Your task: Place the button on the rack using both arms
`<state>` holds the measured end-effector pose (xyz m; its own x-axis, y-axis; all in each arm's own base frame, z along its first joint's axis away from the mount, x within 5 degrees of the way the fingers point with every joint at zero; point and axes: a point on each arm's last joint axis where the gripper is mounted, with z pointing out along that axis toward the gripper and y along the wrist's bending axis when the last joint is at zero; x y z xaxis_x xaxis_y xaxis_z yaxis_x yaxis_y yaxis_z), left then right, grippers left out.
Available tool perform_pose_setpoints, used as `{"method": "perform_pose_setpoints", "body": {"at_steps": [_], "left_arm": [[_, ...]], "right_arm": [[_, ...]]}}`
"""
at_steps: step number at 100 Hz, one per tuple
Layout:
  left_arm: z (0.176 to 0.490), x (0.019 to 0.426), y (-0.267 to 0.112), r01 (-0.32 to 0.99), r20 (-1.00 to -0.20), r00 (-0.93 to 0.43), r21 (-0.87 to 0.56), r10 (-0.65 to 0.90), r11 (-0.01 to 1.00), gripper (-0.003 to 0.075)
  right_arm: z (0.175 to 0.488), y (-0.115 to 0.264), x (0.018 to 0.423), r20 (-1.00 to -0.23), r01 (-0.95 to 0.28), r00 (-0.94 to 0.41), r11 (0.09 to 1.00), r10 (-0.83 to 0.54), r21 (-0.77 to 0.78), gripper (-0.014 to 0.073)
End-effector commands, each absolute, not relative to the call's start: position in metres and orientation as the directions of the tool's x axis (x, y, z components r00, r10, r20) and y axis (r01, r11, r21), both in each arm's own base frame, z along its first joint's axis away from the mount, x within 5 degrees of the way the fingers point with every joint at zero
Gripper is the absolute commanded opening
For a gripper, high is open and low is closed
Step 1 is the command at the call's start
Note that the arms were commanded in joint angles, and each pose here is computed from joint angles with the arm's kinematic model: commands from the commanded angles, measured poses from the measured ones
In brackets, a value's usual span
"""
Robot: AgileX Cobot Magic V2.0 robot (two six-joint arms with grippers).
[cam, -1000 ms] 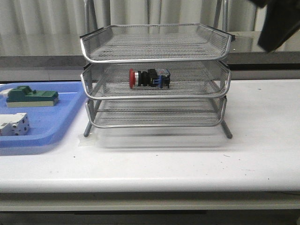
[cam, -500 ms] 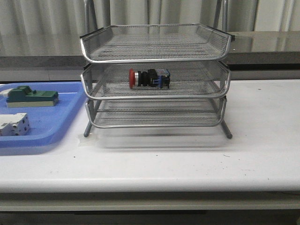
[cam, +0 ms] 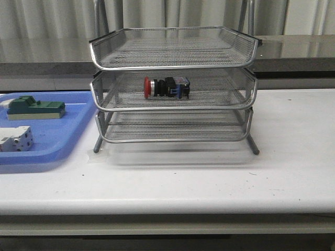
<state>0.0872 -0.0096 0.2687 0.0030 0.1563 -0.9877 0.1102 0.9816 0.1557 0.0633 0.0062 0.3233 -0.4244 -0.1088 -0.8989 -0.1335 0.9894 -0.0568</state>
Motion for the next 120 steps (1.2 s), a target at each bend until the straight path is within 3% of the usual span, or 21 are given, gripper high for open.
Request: {"method": "perform_pose_setpoints", "body": {"at_steps": [1,62,120], "left_arm": [[0.286,0.087,-0.008,0.079,-0.986,0.104,0.137,0.128,0.987,-0.002],[0.286,0.087,-0.008,0.079,-0.986,0.104,0.137,0.128,0.987,-0.002],[0.286,0.087,-0.008,0.079,-0.986,0.104,0.137,0.128,0.987,-0.002]], "right_arm": [[0.337,0.005,0.065,-0.936,-0.119,-0.337,0.991,-0.106,-0.069,-0.006],[0.333,0.006,0.069,-0.952,-0.119,-0.289,0.99,-0.102,-0.07,-0.006],[0.231,0.006,0.05,-0.996,-0.127,0.082,0.991,-0.022,-0.032,-0.006]]}}
